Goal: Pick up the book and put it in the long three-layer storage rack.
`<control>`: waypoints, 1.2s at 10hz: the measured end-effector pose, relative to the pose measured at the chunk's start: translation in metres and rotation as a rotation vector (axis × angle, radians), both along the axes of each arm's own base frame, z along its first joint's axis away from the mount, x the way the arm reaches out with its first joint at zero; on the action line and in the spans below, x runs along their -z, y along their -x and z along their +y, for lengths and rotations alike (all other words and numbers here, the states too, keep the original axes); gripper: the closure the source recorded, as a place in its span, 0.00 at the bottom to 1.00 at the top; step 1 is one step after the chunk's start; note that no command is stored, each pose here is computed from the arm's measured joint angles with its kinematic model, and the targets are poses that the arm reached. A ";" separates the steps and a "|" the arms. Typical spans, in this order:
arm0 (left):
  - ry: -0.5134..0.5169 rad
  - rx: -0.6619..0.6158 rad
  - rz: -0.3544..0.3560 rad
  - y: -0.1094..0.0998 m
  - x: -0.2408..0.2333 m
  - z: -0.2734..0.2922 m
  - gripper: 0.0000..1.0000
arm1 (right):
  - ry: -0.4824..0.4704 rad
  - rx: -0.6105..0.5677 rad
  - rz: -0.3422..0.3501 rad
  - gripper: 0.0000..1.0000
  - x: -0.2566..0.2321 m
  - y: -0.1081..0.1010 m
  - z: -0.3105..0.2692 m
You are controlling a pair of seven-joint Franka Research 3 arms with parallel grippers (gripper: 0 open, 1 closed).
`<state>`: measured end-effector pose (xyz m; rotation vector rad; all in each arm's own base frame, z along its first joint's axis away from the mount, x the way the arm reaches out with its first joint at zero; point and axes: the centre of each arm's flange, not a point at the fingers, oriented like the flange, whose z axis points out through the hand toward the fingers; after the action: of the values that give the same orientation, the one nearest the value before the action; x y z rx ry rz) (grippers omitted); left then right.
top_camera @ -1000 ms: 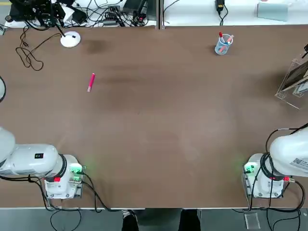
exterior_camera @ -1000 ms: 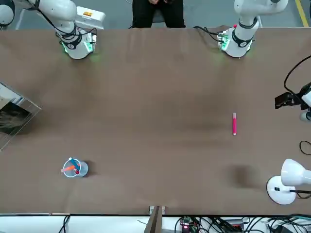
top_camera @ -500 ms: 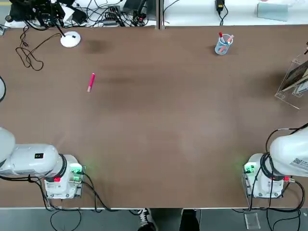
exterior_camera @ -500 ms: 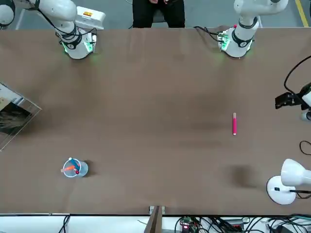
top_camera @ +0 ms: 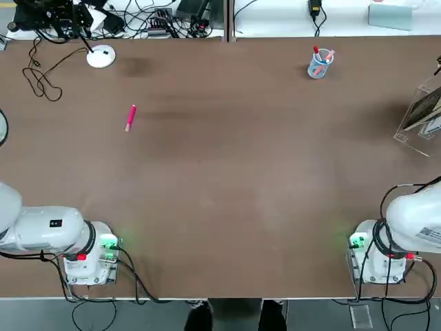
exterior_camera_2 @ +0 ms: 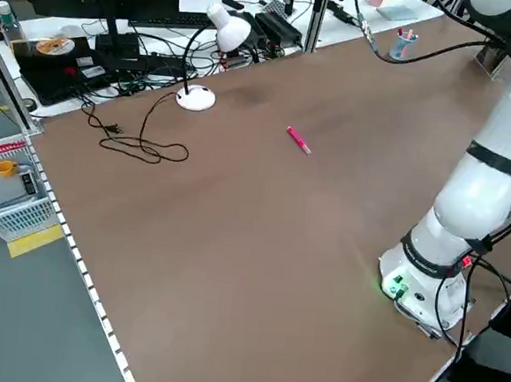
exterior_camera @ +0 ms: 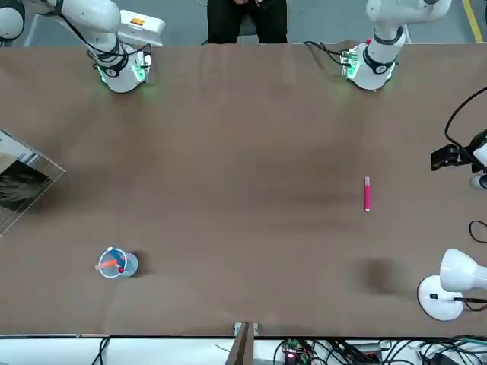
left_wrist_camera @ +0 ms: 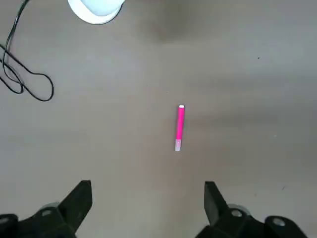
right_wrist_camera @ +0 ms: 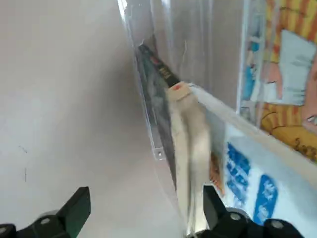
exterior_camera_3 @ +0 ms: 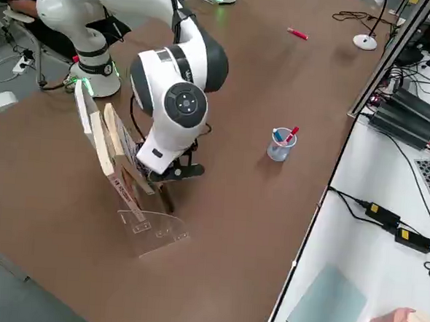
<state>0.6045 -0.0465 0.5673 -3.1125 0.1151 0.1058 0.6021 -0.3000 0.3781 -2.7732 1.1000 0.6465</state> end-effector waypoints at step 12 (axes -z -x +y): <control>0.001 -0.002 -0.018 -0.001 -0.007 0.001 0.00 | -0.075 -0.598 -0.196 0.00 -0.023 -0.067 0.134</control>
<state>0.6054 -0.0454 0.5741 -3.1141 0.1115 0.0770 0.6692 -0.1660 0.4010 -3.0087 0.1931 0.4264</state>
